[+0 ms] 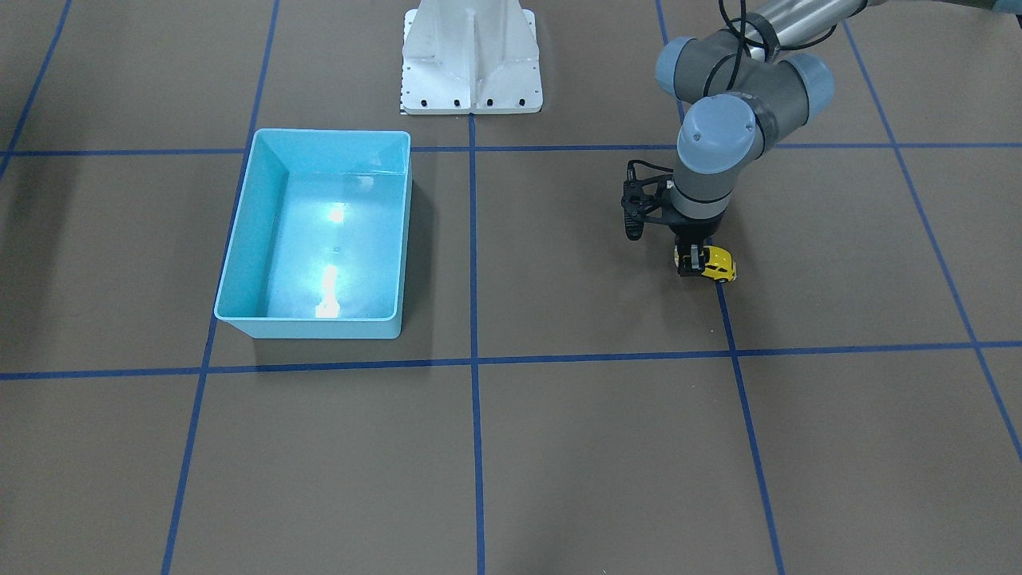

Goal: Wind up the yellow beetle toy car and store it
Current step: 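Drag the car backward toward the robot with the left gripper, then keep pulling the car back toward the robot with the left gripper, then release the car so it rolls toward the bin, lifting the left gripper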

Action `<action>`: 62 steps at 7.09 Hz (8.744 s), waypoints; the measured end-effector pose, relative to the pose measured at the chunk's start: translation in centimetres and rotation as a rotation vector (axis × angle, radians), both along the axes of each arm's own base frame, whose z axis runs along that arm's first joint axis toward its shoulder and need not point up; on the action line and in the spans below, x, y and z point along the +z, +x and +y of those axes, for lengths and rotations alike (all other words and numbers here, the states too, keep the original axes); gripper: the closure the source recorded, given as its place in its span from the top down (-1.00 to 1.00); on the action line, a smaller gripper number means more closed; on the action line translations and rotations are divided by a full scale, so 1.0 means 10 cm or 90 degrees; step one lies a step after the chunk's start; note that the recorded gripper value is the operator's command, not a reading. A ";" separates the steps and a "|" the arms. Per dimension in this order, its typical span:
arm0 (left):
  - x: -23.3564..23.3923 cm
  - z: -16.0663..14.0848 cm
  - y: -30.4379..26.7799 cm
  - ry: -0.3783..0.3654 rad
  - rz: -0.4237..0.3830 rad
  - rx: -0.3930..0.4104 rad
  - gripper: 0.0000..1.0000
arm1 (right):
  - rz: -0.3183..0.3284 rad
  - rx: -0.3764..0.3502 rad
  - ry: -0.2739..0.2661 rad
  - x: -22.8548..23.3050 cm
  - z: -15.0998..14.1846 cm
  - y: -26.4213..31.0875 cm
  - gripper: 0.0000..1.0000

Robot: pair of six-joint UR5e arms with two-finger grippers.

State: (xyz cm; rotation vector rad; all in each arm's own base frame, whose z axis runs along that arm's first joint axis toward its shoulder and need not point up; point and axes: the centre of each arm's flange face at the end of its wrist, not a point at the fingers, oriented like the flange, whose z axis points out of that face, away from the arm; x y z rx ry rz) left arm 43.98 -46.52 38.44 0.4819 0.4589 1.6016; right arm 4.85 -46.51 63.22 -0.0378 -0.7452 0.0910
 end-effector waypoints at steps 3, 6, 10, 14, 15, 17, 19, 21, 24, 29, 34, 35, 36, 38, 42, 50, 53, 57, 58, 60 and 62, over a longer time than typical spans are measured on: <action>0.01 -0.02 -0.02 0.019 -0.003 -0.008 -1.00 | 0.000 0.000 0.000 0.00 0.00 0.00 0.99; 0.11 -0.01 -0.07 0.031 0.001 -0.013 -1.00 | 0.000 0.000 0.000 0.00 0.00 0.00 0.98; 0.29 0.04 -0.14 0.030 0.002 -0.012 -1.00 | 0.000 0.000 0.000 0.00 0.00 0.00 0.99; 0.43 0.07 -0.22 0.022 0.006 -0.008 -1.00 | 0.000 0.000 -0.002 0.00 0.01 0.00 0.99; 0.47 0.08 -0.26 0.022 0.009 -0.009 -1.00 | 0.000 0.000 -0.002 0.00 0.02 0.00 0.99; 0.57 0.11 -0.34 0.023 0.015 -0.010 -1.00 | 0.000 0.000 0.000 -0.01 0.02 0.00 0.99; 0.63 0.12 -0.40 0.022 0.020 -0.010 -1.00 | 0.000 0.000 0.000 -0.02 0.02 0.00 0.99; 0.69 0.13 -0.47 0.020 0.026 -0.007 -1.00 | 0.000 -0.001 -0.001 -0.01 0.03 0.00 0.99; 0.81 0.17 -0.59 0.019 0.032 -0.008 -1.00 | 0.000 -0.001 -0.002 -0.01 0.03 0.00 0.98; 1.01 0.22 -0.75 0.024 0.041 0.005 -1.00 | 0.000 0.000 -0.002 -0.01 0.03 0.00 0.99; 1.16 0.25 -0.90 0.024 0.051 0.012 -1.00 | 0.000 0.000 -0.003 -0.01 0.03 0.00 0.99; 1.18 0.23 -0.93 0.026 0.051 0.013 -1.00 | 0.000 -0.001 -0.004 0.00 0.03 0.00 0.99; 1.20 0.22 -0.97 0.027 0.052 0.016 -1.00 | 0.000 -0.001 -0.003 0.00 0.03 0.00 0.99; 1.27 0.24 -1.02 0.026 0.057 0.021 -1.00 | 0.000 0.000 -0.004 0.00 0.03 0.00 0.99; 1.38 0.25 -1.14 0.030 0.063 0.024 -1.00 | 0.000 0.000 -0.004 -0.01 0.03 0.00 0.99; 1.43 0.23 -1.16 0.029 0.061 0.024 1.00 | 0.000 -0.001 -0.003 -0.01 0.03 0.00 0.99; 1.44 0.21 -1.18 0.029 0.060 0.021 1.00 | -0.008 -0.001 -0.005 -0.02 0.04 -0.01 0.99; 1.52 0.06 -1.37 0.020 0.047 -0.011 1.00 | -0.015 -0.001 -0.009 0.03 0.07 -0.02 0.99; 1.55 -0.02 -1.47 0.011 0.042 -0.033 1.00 | -0.015 0.001 -0.010 0.02 0.06 -0.02 0.99; 1.58 -0.29 -1.91 -0.063 0.021 -0.163 1.00 | -0.017 0.000 0.014 -0.15 0.02 -0.02 0.99; 1.50 -0.67 -2.57 -0.183 0.006 -0.374 1.00 | -0.016 -0.015 0.085 -0.75 -0.08 -0.16 0.99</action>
